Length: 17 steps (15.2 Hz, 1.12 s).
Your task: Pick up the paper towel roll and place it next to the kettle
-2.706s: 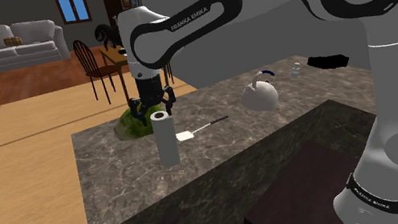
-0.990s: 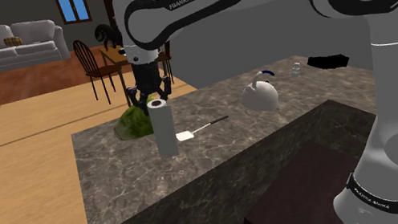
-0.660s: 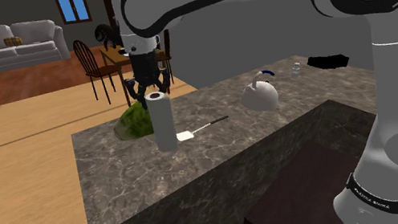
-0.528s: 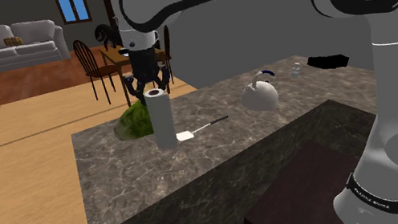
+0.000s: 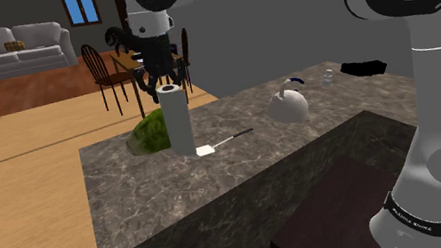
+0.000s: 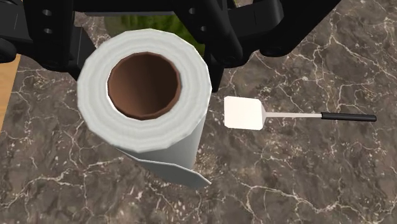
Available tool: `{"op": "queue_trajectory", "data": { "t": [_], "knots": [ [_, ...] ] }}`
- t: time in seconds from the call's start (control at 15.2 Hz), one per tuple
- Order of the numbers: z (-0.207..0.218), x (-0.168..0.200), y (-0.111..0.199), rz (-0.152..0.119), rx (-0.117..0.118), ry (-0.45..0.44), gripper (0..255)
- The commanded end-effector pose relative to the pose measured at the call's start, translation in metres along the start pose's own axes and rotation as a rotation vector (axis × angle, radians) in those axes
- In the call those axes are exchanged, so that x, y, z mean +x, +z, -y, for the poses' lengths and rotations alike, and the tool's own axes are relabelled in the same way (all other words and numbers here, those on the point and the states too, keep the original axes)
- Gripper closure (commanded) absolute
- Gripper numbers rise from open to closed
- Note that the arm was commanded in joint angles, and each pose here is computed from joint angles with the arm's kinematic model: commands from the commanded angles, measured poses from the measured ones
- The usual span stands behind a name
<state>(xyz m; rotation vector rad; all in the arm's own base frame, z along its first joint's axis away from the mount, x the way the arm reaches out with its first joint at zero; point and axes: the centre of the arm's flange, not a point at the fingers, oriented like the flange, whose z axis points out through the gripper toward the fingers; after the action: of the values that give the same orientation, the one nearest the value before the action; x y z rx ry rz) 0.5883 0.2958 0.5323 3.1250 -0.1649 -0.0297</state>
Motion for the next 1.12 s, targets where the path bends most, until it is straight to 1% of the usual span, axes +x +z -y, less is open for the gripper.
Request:
{"op": "queue_trajectory", "data": {
  "t": [0.0,1.06],
  "knots": [
    [0.0,0.0,-0.01,0.0,0.0,0.0,255],
    [-0.001,-0.001,-0.095,0.0,0.0,0.0,255]
  ]
}}
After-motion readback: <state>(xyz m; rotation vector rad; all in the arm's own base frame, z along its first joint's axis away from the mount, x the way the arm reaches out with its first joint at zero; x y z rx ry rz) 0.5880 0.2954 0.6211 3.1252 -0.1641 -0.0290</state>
